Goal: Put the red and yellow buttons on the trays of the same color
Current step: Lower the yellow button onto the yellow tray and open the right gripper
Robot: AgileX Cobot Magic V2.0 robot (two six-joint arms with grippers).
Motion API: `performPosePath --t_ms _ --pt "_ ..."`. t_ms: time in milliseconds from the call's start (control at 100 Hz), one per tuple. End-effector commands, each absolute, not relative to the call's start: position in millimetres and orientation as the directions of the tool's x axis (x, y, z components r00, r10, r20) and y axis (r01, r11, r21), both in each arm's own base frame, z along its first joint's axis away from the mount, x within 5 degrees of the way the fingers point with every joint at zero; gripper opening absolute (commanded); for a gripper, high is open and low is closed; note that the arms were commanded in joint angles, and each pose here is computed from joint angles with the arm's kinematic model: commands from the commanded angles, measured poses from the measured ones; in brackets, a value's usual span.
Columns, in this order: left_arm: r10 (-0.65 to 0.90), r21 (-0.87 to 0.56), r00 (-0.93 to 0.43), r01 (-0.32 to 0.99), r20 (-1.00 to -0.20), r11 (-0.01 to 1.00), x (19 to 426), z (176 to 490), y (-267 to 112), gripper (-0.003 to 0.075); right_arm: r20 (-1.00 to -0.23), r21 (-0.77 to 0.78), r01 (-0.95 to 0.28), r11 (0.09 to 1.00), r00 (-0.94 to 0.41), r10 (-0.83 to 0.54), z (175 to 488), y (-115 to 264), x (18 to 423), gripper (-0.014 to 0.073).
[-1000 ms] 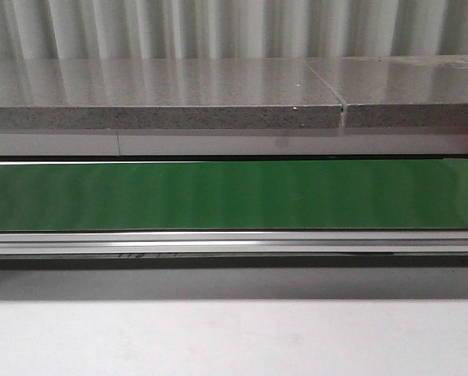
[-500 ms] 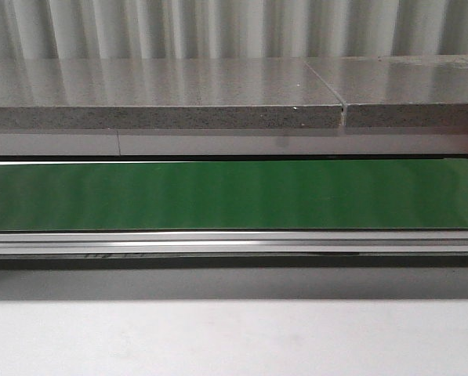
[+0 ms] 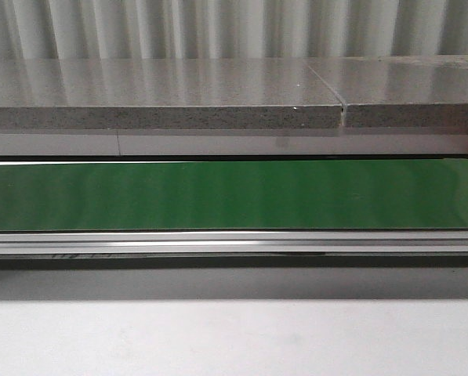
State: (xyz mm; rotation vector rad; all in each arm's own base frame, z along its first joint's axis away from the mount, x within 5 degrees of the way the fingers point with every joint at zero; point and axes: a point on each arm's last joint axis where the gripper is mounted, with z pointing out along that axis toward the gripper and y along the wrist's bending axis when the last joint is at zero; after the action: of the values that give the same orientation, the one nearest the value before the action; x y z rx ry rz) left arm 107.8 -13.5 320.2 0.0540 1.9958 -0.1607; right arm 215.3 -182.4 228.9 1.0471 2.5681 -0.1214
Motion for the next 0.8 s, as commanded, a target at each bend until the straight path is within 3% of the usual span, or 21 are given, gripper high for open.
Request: performPosePath --t_ms 0,350,790 --pt "-0.054 -0.097 -0.328 0.115 -0.943 0.989 109.6 335.2 -13.9 -0.0020 -0.426 0.052 0.693 0.719 -0.636 0.643 238.3 -188.2 219.0 0.0110" --pt "-0.054 -0.097 -0.328 0.115 -0.943 0.989 109.6 335.2 -13.9 -0.0020 -0.386 0.052 0.698 0.714 -0.646 0.659 224.0 -192.2 223.4 0.0125" --pt "-0.054 -0.097 -0.328 0.115 -0.943 0.989 109.6 335.2 -13.9 -0.0020 -0.388 0.052 0.698 0.714 -0.645 0.658 224.1 -192.4 223.5 0.0356"
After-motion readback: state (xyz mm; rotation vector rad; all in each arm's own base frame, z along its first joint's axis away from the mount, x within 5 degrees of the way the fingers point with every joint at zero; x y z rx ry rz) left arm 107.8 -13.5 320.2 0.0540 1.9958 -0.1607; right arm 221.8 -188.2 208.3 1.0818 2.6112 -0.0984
